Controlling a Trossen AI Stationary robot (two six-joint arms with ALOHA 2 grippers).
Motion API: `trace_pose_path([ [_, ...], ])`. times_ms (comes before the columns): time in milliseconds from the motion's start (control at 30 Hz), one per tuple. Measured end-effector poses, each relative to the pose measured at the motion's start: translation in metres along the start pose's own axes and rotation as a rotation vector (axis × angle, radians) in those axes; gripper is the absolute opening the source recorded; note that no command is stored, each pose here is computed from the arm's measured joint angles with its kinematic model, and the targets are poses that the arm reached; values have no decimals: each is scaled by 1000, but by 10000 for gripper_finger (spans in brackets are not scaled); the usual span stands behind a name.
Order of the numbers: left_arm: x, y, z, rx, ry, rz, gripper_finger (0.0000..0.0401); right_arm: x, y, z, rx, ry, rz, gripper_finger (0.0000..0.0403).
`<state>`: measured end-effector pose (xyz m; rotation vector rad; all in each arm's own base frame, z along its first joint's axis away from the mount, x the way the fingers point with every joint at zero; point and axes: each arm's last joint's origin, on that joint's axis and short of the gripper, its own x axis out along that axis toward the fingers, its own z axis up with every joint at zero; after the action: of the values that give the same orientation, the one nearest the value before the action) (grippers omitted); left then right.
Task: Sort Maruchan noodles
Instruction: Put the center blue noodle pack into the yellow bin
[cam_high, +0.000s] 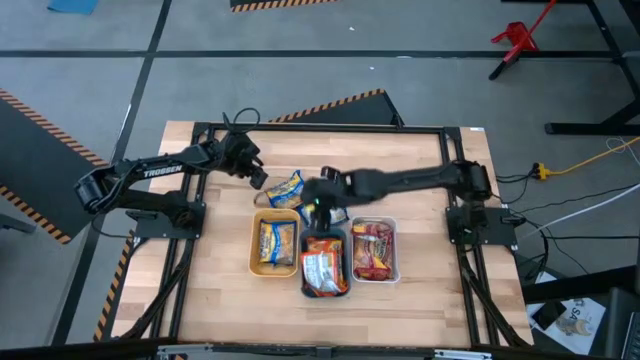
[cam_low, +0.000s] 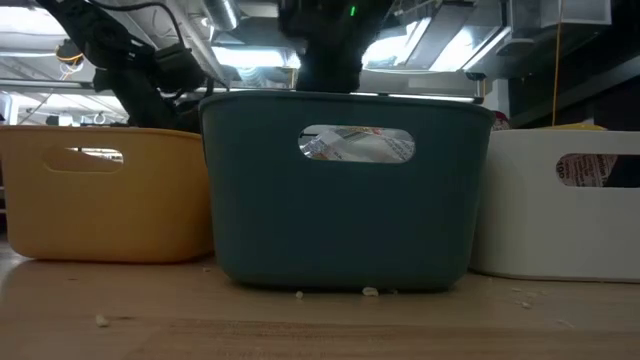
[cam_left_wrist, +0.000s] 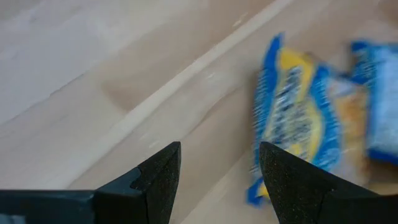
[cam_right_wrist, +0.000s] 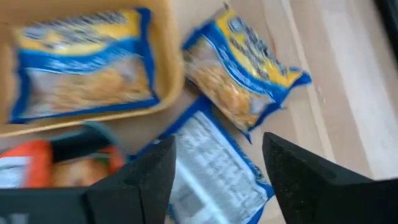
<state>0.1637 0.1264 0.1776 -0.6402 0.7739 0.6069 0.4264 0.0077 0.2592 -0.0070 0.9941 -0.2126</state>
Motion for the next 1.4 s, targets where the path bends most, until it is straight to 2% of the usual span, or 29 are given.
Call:
trace_pose_path([
  [133,-1,6,-4,-13,46,33,211,26,-26,-4,33,69,25,248],
  [233,3,5,-7,-18,30,-21,206,44,-42,-7,64,106,20,258],
  [367,15,7,-23,-33,63,-64,194,67,-55,-13,94,142,25,262],
  [567,32,10,-37,-82,36,-135,176,85,-56,-16,24,145,60,263],
  [800,51,4,-37,-52,19,-200,171,104,-60,-23,16,180,71,263],
  [1100,65,2,-38,-36,17,-228,171,111,-75,-16,48,97,69,263],
  [1400,65,1,-35,-47,-13,-235,171,121,-77,-20,94,105,129,262],
])
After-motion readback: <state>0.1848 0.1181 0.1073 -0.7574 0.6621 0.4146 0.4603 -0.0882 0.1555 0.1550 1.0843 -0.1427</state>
